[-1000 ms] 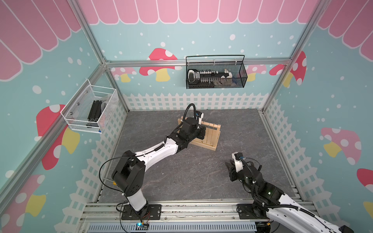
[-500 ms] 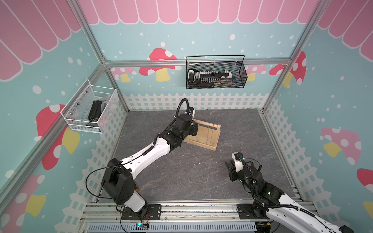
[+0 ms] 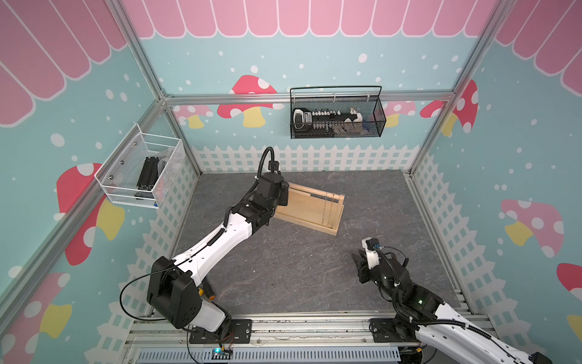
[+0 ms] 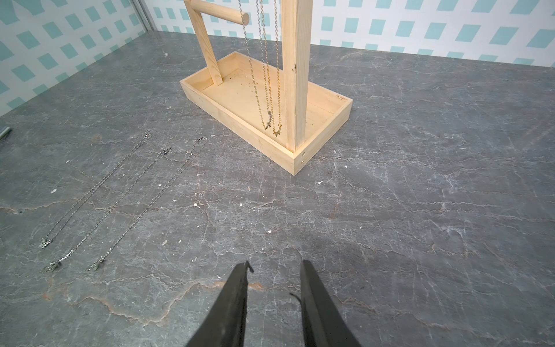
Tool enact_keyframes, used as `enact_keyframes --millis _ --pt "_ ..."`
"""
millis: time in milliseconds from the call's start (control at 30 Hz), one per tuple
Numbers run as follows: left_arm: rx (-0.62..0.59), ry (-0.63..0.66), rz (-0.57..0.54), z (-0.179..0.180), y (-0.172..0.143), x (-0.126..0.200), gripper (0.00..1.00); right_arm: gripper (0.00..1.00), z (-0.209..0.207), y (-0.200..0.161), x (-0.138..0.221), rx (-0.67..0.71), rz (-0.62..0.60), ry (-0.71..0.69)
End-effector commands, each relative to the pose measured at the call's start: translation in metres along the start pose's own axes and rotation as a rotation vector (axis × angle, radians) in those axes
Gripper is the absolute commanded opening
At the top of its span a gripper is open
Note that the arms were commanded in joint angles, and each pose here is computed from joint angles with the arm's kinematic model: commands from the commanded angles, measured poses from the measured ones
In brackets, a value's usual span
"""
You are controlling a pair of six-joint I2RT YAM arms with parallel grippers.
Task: Take the necklace off the jewelry display stand
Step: Take off the necklace from the stand, then place the necklace at the center of the board.
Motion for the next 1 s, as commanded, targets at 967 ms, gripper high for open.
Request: enact_keyframes --millis 967 --pt "0.091 -0.859 0.128 -0.14 -0.088 0.199 0.0 0.32 -0.007 -0.008 0.002 -0.005 0.004 -0.029"
Point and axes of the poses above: each gripper's point midway between its finger pads, its own x axis back along the fingers, its own z axis along the line the jaws close on, y = z × x, the point moved 1 cm from there along x, back along the fingers, and after that the axes turned 3 degrees about x, right-handed, at the moved point
